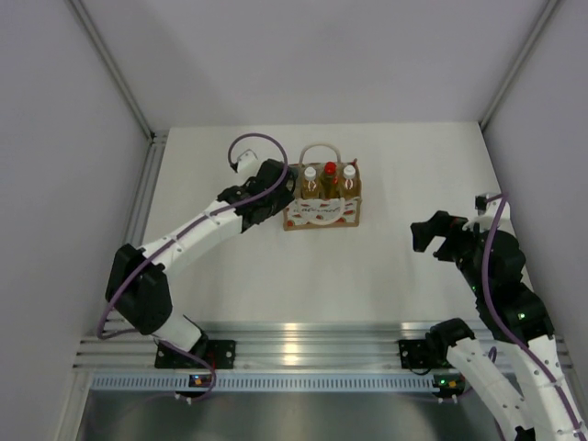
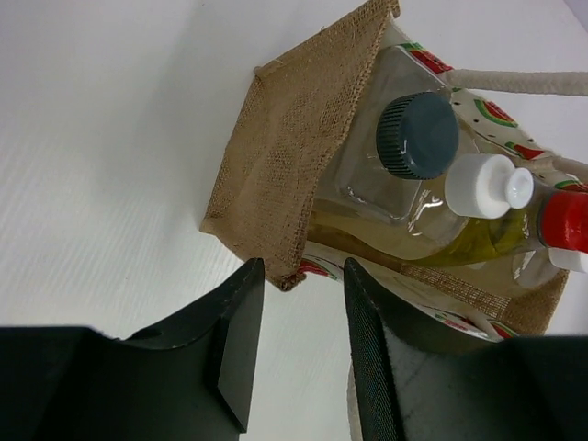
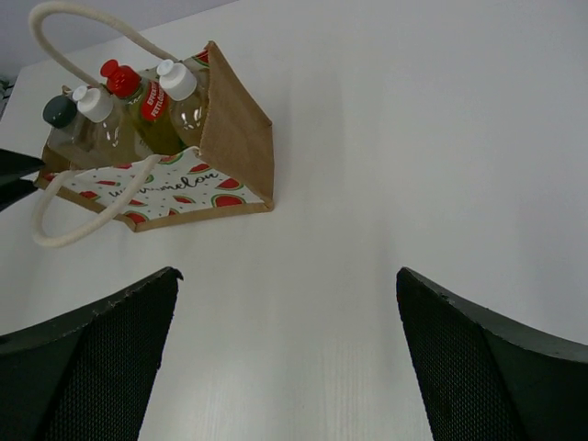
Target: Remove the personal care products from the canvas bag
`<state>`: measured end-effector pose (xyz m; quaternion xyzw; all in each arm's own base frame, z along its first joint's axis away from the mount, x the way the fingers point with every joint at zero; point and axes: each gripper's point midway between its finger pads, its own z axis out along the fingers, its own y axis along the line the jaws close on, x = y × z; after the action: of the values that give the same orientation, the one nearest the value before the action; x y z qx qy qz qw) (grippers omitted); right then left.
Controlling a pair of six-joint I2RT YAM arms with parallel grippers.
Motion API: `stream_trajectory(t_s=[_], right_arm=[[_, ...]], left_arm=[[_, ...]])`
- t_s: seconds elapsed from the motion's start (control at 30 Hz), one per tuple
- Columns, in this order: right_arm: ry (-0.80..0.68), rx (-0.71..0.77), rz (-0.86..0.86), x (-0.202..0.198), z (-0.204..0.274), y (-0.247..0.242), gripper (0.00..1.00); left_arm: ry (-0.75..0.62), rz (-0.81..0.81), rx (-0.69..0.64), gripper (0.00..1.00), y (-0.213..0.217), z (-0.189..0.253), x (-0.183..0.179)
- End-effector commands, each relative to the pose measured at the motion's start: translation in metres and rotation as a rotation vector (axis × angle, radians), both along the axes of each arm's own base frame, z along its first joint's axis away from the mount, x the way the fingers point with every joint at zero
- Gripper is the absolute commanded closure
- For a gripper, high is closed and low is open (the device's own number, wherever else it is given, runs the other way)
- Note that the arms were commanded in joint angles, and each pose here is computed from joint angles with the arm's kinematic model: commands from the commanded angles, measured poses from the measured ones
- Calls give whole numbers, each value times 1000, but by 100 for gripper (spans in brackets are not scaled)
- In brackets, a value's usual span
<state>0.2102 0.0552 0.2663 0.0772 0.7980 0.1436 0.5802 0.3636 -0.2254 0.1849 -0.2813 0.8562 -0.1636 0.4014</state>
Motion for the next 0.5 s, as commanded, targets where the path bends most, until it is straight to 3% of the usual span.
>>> stream_trajectory(t_s=[0.0,0.17,0.27,0.3,0.4,0.47], right_arm=[[-45,26,22,0,13,6,0],[-58,24,24,-1,17,5,1],[-54,25,28,-1,16,6,0],[-48,24,29,0,13,6,1],[-40,28,31,1,11,8,1],[-33,27,35,2,10,9,0]], left_arm=[[-55,61,-47,55,-6,14,15],[-38,89,-18,56,-4,-1,19],[-15,82,-26,69,-8,-10,19],[-4,81,-21,77,-9,-15,16],[12,86,-16,85,-10,-25,11],[32,84,-11,95,-9,-37,8]])
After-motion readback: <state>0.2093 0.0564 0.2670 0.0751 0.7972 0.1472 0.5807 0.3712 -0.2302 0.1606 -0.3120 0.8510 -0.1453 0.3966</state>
